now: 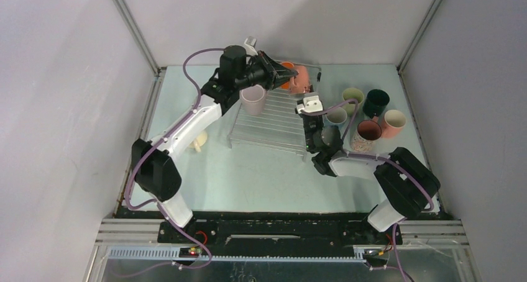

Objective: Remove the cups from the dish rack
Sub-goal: Place the cup at the center of the board.

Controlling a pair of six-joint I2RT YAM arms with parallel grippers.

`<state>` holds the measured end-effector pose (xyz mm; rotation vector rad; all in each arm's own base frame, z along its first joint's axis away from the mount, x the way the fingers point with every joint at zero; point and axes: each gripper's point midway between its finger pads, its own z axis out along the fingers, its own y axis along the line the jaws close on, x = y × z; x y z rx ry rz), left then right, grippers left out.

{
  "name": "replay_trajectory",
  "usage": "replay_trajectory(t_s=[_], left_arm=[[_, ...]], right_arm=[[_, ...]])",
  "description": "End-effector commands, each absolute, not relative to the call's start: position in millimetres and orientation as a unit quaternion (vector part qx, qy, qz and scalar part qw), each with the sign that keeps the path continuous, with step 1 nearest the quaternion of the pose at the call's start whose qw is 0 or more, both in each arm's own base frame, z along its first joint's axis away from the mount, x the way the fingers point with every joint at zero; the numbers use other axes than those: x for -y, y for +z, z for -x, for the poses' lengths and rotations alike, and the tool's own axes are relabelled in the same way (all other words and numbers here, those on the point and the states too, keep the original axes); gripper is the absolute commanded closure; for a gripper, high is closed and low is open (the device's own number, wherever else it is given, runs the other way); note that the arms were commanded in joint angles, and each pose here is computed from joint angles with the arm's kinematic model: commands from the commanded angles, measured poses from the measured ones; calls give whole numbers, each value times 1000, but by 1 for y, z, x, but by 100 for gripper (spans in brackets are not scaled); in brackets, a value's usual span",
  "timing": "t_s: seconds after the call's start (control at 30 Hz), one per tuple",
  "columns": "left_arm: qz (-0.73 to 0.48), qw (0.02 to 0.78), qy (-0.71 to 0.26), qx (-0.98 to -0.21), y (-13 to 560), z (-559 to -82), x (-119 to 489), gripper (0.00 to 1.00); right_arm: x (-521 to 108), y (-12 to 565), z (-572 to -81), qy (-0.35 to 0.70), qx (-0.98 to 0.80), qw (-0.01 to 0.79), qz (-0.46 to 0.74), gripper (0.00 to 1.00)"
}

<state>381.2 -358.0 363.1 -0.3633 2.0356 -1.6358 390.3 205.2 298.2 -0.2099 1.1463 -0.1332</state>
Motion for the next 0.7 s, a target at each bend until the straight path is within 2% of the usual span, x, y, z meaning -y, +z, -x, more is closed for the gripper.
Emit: replay_trajectory(t_s=[0.0,0.07,0.27,0.43,0.6,0.67], left_arm=[[96,272,-631,-720,397,-362,355,100],[95,273,-630,-720,397,-362,355,96],[91,289,-626,-719,399,-364,352,52],[79,311,-617,-718,404,-365,349,21],[65,339,-596,-725,407,-365,342,3],[61,350,-585,-729,406,-365,338,0]], right_arm=[[-198,345,-373,-44,-509,858,62,100],[-200,348,-369,-37,-510,857,63,100],[-199,352,-359,-11,-539,840,59,100],[-194,349,-352,8,-575,816,54,100],[-184,349,-345,18,-620,783,40,100],[-178,349,-341,29,-641,766,27,100]])
